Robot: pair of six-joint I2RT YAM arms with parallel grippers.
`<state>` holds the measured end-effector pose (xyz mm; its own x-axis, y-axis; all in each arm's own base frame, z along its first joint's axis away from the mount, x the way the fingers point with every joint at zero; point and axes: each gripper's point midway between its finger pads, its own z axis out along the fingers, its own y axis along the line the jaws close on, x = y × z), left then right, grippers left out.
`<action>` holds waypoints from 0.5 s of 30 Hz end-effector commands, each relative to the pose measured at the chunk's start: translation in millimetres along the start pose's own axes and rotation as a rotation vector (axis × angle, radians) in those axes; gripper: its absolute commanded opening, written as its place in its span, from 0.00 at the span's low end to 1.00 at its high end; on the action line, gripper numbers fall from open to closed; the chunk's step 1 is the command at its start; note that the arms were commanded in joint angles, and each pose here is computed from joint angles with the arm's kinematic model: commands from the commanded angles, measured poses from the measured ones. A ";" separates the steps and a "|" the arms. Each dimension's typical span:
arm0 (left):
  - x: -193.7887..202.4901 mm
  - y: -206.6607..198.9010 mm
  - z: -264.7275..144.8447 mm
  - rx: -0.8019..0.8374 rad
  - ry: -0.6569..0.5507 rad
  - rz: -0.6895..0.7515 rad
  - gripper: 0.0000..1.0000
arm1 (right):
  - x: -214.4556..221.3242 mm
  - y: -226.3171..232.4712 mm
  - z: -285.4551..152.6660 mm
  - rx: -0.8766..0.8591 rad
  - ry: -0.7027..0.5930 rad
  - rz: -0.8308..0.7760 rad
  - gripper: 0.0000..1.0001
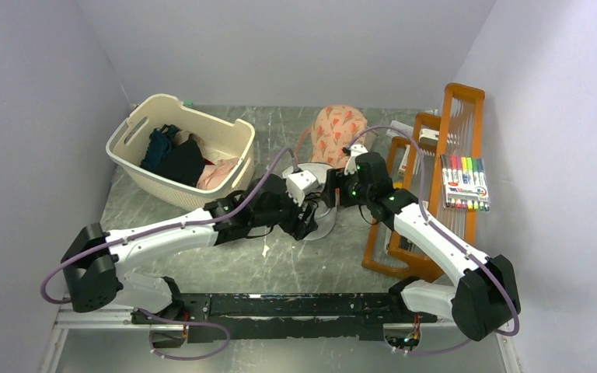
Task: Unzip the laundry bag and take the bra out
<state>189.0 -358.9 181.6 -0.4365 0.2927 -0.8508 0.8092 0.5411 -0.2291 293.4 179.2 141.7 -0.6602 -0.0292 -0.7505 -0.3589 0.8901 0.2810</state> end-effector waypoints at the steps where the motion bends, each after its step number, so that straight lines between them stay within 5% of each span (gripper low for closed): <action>1: -11.1 25.9 19.9 -0.098 -0.018 0.053 0.77 | 22.0 -1.6 1.7 0.025 0.072 -0.033 0.67; 6: 5.6 38.9 37.9 -0.120 0.053 0.076 0.73 | 31.7 0.3 2.9 0.030 0.085 -0.052 0.56; 9: 21.3 25.8 39.2 -0.042 0.106 0.055 0.65 | 30.1 -2.1 4.7 0.039 0.062 -0.072 0.33; 15: 51.2 -23.4 17.4 0.174 0.140 -0.093 0.50 | 20.2 19.5 12.7 -0.091 -0.033 -0.084 0.14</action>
<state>198.7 -365.7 126.2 -0.4844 0.3950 -0.7806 0.8098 0.5400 -0.2293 275.2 183.8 109.7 -0.6796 -0.1129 -0.7248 -0.3967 0.8877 0.2337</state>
